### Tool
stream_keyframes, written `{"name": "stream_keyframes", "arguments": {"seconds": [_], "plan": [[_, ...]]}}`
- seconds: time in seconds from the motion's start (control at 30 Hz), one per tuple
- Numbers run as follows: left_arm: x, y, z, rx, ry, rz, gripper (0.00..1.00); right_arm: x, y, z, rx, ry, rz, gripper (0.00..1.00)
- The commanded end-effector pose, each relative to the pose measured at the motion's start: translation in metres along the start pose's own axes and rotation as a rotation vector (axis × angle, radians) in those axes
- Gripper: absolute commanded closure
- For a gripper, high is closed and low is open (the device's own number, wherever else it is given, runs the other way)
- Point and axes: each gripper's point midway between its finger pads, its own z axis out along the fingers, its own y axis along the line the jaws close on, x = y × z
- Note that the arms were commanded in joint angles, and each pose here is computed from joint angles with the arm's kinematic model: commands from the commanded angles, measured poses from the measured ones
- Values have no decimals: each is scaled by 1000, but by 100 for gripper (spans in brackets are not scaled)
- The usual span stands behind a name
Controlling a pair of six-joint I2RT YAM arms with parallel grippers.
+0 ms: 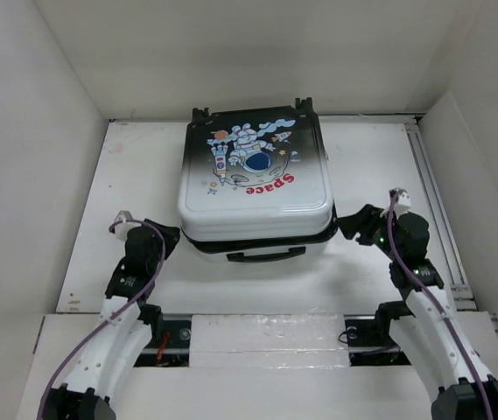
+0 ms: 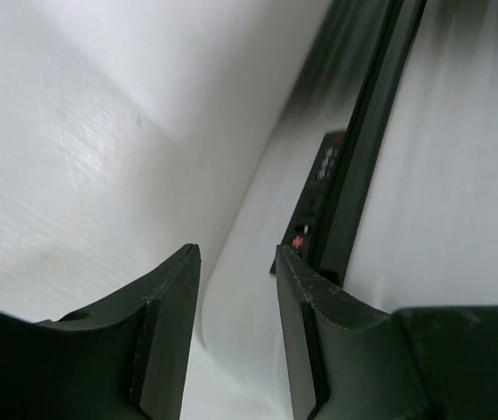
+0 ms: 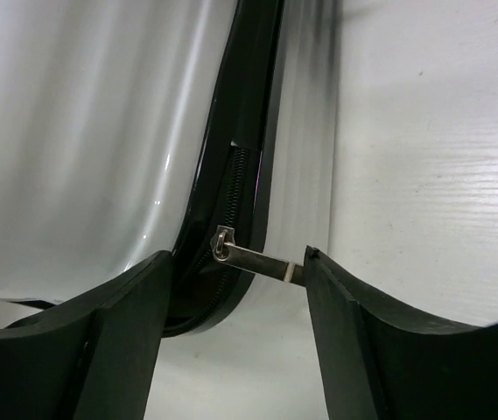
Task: Pack the luggage
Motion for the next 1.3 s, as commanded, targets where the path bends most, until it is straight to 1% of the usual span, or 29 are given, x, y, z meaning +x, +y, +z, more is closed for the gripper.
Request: {"name": "stream_keyframes", "arguments": {"seconds": [0.0, 0.03, 0.07, 0.1, 0.17, 0.2, 0.23, 0.27, 0.37, 0.43, 0.53, 0.6, 0.63, 0.7, 0.73, 0.77, 0.8, 0.83, 0.87, 0.9, 0.97, 1.0, 1.03, 1.07, 1.1, 1.13, 1.2, 1.23, 1.27], "plan": [[24, 3, -7, 39, 97, -31, 65, -1, 7, 12, -86, 11, -58, 32], [29, 5, -6, 56, 106, -33, 65, 1, 11, 15, -118, 37, -66, 31], [23, -9, -6, 110, 90, -53, 65, 14, 6, 23, -130, 104, -38, 32], [25, -16, -7, 140, 109, -67, 65, 17, 20, 25, -225, 133, -46, 34], [29, -24, -3, 165, 135, -67, 65, 24, 25, 30, -281, 181, -37, 35], [26, -33, -1, 201, 131, -78, 65, 29, 25, 36, -308, 206, -22, 38], [29, -41, -2, 227, 156, -77, 65, 37, 28, 34, -345, 237, -14, 40], [32, -42, 3, 216, 179, -75, 66, 39, 29, 35, -353, 246, -1, 41], [34, -51, 6, 254, 199, -83, 66, 45, 30, 33, -374, 269, 6, 44], [32, -55, 7, 268, 190, -83, 67, 47, 31, 28, -368, 279, 14, 44], [19, -70, 1, 318, 146, -76, 67, 50, 30, 21, -354, 285, 14, 37], [14, -73, -1, 325, 128, -64, 67, 57, 28, 17, -350, 293, 20, 40], [16, -70, -1, 313, 135, -63, 67, 55, 27, 18, -344, 279, 6, 48], [15, -71, -2, 322, 129, -55, 67, 54, 26, 18, -334, 273, 4, 56], [16, -72, -3, 327, 138, -53, 67, 54, 26, 18, -334, 273, 4, 62], [16, -72, -3, 327, 138, -53, 68, 55, 24, 18, -318, 273, 8, 71], [18, -72, -3, 333, 143, -39, 71, 53, 22, 19, -297, 273, 13, 71], [18, -72, -3, 334, 141, -28, 71, 50, 24, 18, -300, 267, 9, 74], [11, -74, -6, 334, 118, -2, 71, 47, 24, 17, -292, 254, 4, 81], [7, -75, -7, 329, 100, 9, 71, 46, 26, 14, -294, 249, 0, 81], [-6, -83, -14, 347, 51, 13, 71, 42, 23, 12, -247, 231, -4, 75], [-9, -85, -15, 358, 32, 20, 71, 33, 25, 10, -233, 200, -17, 64], [-11, -87, -15, 367, 26, 19, 71, 37, 20, 8, -197, 211, -4, 58], [-12, -89, -16, 375, 21, 18, 70, 32, 14, 10, -160, 191, -16, 52], [-15, -93, -18, 384, 15, 18, 70, 29, 14, 10, -155, 178, -22, 42], [-13, -87, -14, 355, 21, 31, 69, 31, 13, 9, -151, 185, -18, 40], [-27, -79, -14, 297, -46, 54, 69, 33, 15, 11, -162, 206, -10, 40], [-28, -67, -14, 243, -62, 62, 67, 35, 13, 12, -157, 215, -4, 40], [-41, -58, -15, 198, -135, 51, 66, 31, 15, 12, -161, 208, -8, 40]]}}
